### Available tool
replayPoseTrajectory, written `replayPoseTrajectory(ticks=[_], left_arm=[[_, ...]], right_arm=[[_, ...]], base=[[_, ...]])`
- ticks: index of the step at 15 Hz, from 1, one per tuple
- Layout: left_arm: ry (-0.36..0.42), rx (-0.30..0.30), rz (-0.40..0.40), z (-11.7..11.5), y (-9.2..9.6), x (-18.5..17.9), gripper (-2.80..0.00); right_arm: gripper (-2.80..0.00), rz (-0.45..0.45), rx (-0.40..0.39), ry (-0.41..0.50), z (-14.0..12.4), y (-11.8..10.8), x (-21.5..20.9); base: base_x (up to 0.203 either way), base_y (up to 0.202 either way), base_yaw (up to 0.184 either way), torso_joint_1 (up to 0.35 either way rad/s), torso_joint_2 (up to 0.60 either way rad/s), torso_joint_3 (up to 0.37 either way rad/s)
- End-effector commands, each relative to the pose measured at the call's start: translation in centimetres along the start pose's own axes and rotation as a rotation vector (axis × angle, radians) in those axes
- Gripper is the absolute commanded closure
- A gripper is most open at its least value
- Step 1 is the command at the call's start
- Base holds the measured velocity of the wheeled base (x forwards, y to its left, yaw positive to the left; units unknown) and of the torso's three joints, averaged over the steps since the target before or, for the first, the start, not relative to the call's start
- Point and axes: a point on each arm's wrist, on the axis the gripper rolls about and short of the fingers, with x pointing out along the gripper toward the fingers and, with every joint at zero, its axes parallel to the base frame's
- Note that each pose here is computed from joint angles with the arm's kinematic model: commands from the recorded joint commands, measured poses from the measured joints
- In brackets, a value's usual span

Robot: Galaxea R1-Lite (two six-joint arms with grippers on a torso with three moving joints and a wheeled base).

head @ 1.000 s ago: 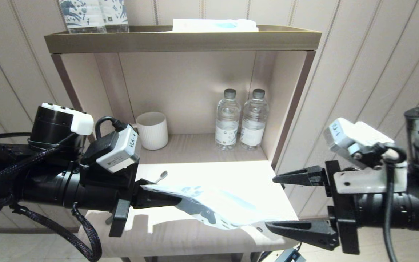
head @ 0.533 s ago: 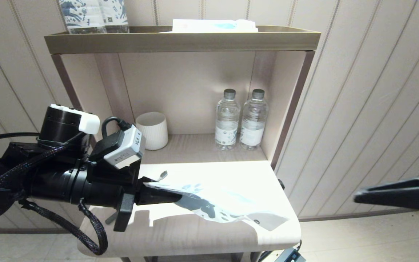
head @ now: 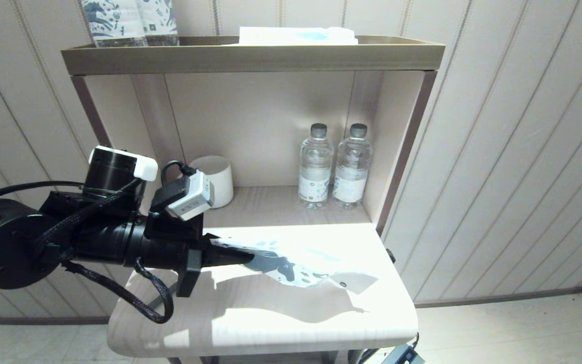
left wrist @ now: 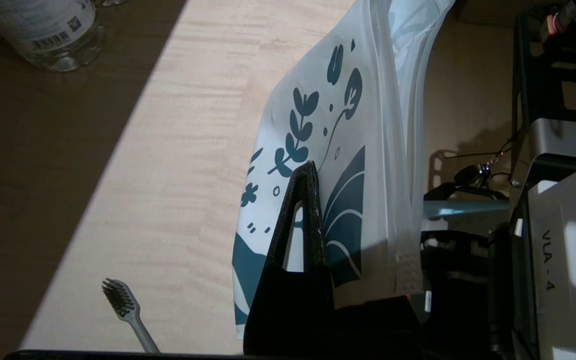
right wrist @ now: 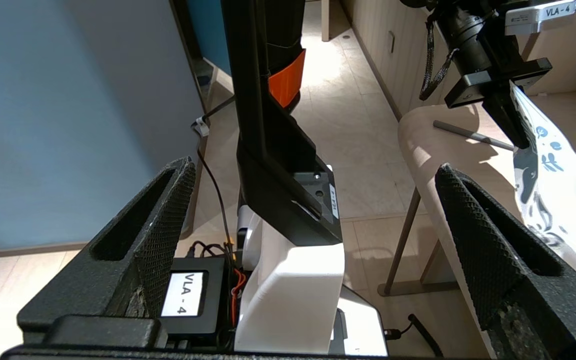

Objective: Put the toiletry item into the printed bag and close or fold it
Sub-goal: Hand it to the other hand

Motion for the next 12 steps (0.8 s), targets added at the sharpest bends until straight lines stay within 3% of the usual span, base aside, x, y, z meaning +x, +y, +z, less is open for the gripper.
replayPoseTrajectory(ticks=[1,12], left_arm=[[0.000,-0.005,-0.004,-0.2,0.3,0.1,0.00],[-0.005,-0.009,0.009,-0.1,0.6,-0.2,0.00]], right_arm=[[-2.80,0.006,0.006,0.008,0.1,-0.3,0.4],[-2.80,0.030,0.027,0.032,0.2,-1.3,1.4]], base=[[0.000,0.000,0.000,0.000,0.00,0.000],[0.000,0.000,0.000,0.000,0.00,0.000]])
